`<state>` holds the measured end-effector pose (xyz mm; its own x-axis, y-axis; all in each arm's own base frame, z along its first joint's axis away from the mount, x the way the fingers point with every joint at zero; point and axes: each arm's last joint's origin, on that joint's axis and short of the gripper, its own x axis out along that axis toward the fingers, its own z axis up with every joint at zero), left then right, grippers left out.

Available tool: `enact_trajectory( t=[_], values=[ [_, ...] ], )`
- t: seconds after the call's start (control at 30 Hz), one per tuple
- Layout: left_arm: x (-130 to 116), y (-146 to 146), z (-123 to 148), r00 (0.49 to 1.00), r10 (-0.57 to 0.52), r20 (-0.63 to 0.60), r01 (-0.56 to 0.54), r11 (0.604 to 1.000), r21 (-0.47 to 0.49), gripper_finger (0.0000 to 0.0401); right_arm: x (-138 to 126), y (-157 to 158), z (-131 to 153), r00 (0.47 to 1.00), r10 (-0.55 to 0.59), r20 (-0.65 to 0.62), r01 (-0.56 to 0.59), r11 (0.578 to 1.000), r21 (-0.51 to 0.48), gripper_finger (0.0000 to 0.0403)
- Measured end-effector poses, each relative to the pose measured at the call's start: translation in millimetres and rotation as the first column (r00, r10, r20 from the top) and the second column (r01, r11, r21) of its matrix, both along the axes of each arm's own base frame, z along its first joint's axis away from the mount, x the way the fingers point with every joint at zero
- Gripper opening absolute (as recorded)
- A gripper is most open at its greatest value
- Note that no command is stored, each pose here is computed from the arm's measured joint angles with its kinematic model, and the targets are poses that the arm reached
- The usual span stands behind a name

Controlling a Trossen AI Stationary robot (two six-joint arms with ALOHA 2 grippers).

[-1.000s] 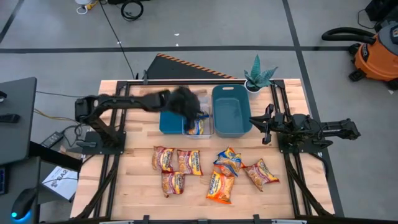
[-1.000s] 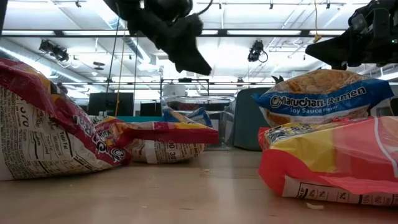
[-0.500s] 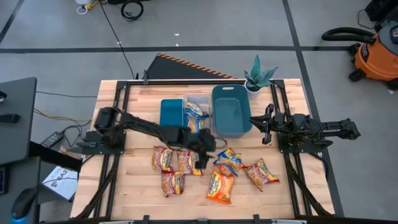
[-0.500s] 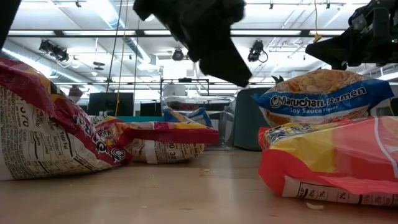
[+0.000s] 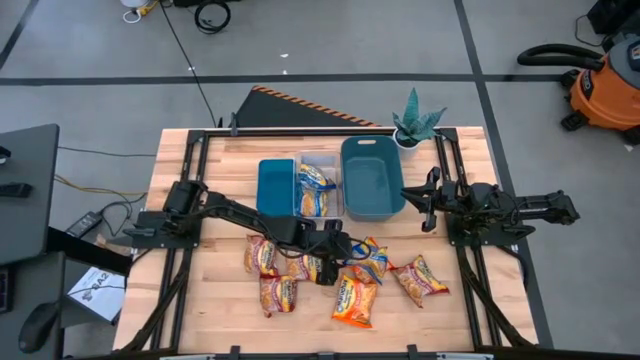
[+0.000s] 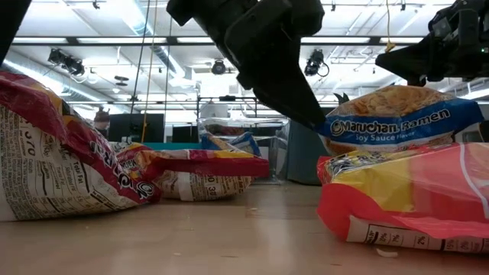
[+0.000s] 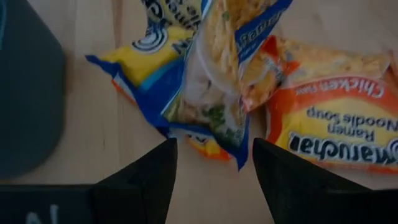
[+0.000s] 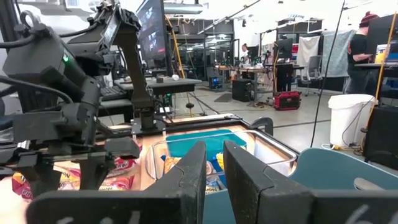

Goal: Sort Maruchan noodles
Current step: Put the blue noodle into the transparent bin

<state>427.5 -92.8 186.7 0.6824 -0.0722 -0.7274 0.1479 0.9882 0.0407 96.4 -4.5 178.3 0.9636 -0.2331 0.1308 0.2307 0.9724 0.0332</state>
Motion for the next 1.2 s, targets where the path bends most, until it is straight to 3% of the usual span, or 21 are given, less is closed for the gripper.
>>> enact_trajectory(
  t=[0.27,0.63,0.87,1.2],
  values=[
    [1,-4,-10,1.000,-0.004,-0.027,0.003,0.999,-0.043,0.0177,0,0,0,1.000,0.000,-0.002,0.000,1.000,0.000,0.0061],
    [3,-3,-15,0.999,-0.032,-0.028,0.031,0.999,-0.018,0.0013,0,0,0,1.000,0.000,-0.001,0.000,1.000,0.000,0.0061],
    [-1,11,17,0.999,-0.034,0.040,0.034,0.999,-0.021,0.0006,0,0,0,1.000,0.000,-0.001,0.000,1.000,0.000,0.0061],
    [-25,43,86,0.986,-0.016,0.166,0.012,1.000,0.025,0.0004,0,0,0,1.000,0.000,-0.004,0.000,1.000,0.000,0.0061]
  ],
)
